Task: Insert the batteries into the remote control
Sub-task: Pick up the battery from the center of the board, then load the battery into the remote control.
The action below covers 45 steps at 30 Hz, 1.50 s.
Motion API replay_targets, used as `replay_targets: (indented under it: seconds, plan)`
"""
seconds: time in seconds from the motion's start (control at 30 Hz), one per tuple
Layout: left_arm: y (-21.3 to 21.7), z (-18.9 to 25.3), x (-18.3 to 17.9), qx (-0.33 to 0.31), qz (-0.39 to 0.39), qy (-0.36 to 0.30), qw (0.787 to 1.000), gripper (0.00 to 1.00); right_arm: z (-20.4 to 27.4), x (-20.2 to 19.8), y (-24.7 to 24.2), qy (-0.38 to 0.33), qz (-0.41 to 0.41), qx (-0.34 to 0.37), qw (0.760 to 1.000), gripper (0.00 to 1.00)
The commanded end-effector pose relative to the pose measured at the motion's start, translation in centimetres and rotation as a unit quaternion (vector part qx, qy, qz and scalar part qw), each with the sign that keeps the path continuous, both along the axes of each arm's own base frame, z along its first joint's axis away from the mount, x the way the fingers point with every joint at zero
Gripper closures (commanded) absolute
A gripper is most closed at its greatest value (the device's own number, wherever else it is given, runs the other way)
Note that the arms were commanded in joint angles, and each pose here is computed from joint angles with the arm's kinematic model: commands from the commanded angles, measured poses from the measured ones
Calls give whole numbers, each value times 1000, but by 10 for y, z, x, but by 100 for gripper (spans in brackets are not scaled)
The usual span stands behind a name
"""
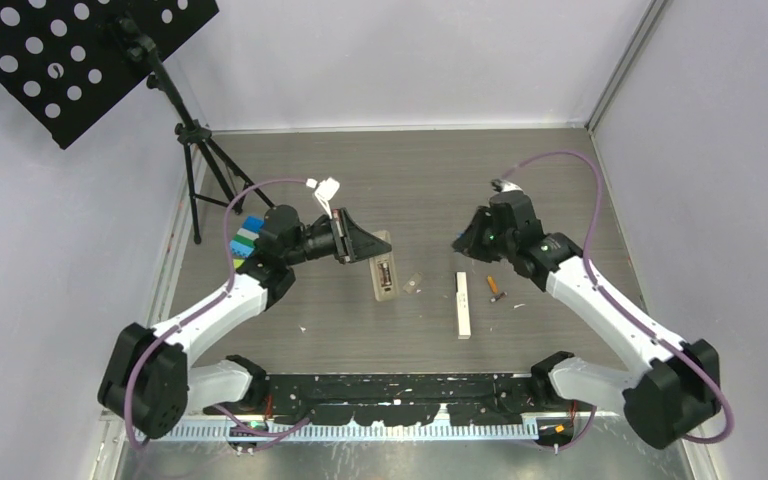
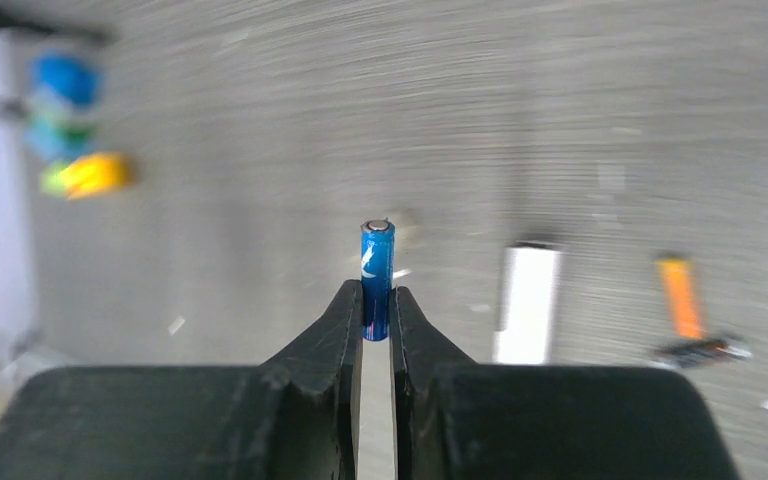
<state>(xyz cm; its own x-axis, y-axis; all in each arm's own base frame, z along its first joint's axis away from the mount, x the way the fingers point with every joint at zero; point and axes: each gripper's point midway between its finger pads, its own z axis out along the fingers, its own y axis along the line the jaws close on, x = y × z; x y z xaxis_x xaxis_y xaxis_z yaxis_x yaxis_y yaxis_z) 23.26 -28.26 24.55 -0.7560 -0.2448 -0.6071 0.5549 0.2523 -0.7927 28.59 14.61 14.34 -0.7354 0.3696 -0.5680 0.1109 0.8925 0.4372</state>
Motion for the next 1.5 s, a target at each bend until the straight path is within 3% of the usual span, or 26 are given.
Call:
replay_targets:
  seconds: [0.0, 0.13, 0.33, 0.67, 1.23, 1.47]
  plan:
    - [-5, -1, 16, -26, 23, 42, 999, 100, 83, -36, 77, -94, 183, 97, 974, 97]
    - [-11, -20, 23, -29, 23, 104, 994, 100, 116, -66, 106, -120, 255, 137, 950, 97]
    - [-20, -37, 26, -46, 8, 157, 987, 100, 116, -85, 128, -101, 300, 104, 943, 94]
    - [-20, -42, 31, -58, 17, 166, 984, 100, 92, -79, 143, -80, 297, 30, 951, 90]
    - [-20, -38, 33, -72, 25, 173, 982, 100, 79, -81, 156, -57, 315, 28, 947, 86]
    - [-19, -36, 32, -75, 24, 174, 982, 100, 74, -82, 158, -50, 319, 29, 946, 79]
